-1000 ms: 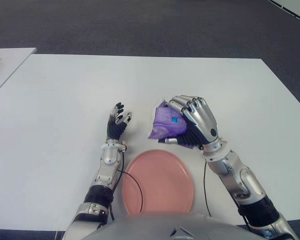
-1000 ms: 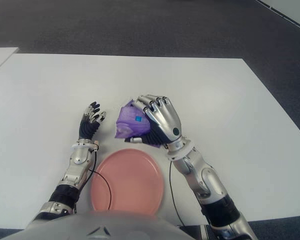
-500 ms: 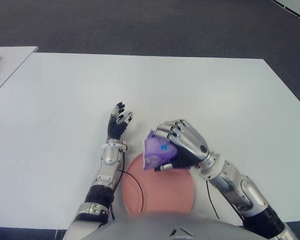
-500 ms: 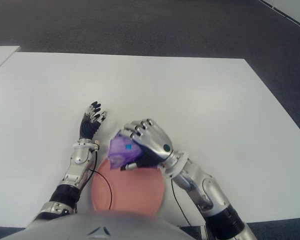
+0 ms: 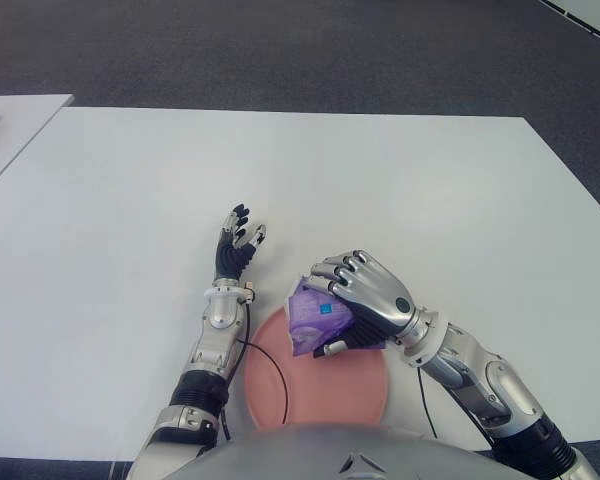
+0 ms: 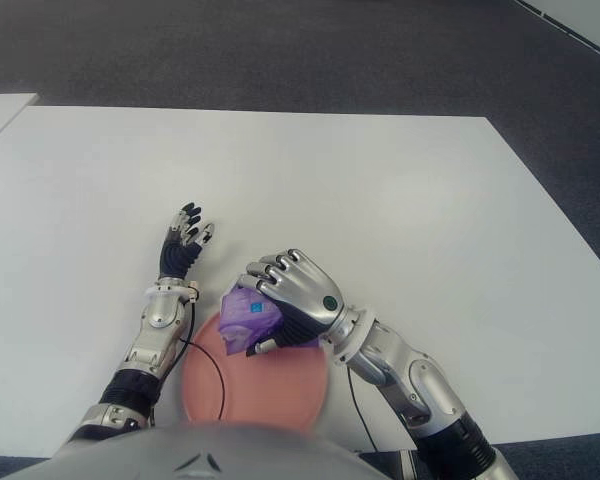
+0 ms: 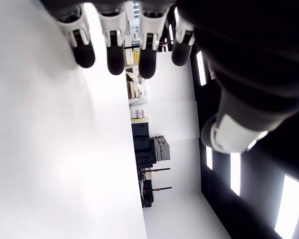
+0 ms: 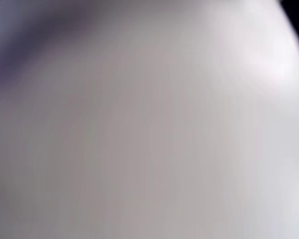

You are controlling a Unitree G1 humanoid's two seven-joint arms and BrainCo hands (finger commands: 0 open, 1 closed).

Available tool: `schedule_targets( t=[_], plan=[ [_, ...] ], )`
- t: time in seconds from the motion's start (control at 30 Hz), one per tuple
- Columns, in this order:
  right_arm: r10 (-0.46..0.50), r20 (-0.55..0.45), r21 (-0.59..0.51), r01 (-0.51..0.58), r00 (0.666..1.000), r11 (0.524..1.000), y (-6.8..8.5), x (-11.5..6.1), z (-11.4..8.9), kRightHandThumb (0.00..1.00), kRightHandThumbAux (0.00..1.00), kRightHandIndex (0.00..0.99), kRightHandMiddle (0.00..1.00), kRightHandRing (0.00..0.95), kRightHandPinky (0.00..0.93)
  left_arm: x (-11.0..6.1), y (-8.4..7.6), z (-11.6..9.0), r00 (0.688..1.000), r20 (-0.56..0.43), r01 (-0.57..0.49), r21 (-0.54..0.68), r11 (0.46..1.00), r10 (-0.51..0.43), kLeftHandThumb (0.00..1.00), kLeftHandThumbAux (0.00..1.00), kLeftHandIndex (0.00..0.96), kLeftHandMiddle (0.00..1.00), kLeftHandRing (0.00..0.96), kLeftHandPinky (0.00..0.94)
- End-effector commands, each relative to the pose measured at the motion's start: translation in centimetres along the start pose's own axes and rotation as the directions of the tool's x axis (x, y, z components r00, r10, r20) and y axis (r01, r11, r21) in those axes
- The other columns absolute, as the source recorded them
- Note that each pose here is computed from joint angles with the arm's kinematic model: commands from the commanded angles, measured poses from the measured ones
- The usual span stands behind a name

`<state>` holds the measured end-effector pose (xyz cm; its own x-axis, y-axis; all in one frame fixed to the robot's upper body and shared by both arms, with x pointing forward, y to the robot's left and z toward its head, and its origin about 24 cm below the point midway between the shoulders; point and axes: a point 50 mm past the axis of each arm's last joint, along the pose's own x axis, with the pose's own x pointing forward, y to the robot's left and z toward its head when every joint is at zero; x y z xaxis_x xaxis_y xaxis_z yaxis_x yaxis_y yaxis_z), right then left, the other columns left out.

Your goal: Put the tissue paper into the plate.

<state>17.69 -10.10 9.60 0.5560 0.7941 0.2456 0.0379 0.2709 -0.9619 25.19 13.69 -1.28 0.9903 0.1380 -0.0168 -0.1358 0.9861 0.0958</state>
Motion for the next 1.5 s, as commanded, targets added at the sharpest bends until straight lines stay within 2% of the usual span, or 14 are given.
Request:
schedule_targets(
  t=[0.03,0.6,1.5],
  plan=[
    [0.001,0.006,0.003,-0.001,1.0,1.0,0.4,-0.1,0.2,0.848,0.677,0.402,0.559,0.791,0.835,-0.2,0.2,-0.3,1.0,-0.025,-0.005,0.007,1.0,0.005,0.301,0.655,0.114,0.144,0.122,0.129],
    [-0.051,0.088,0.021,0.05,0.995,0.999,1.2,0.6,1.5,0.849,0.678,0.4,0.557,0.806,0.848,-0.2,0.1,-0.3,1.0,-0.026,-0.005,0.005,1.0,0.006,0.297,0.651,0.12,0.142,0.125,0.137],
    [-0.078,0.122,0.092,0.066,0.989,0.994,2.1,1.9,2.8,0.843,0.681,0.401,0.562,0.806,0.829,-0.1,0.0,-0.3,0.999,-0.037,-0.009,0.001,1.0,0.009,0.305,0.647,0.121,0.142,0.118,0.128]
  ],
)
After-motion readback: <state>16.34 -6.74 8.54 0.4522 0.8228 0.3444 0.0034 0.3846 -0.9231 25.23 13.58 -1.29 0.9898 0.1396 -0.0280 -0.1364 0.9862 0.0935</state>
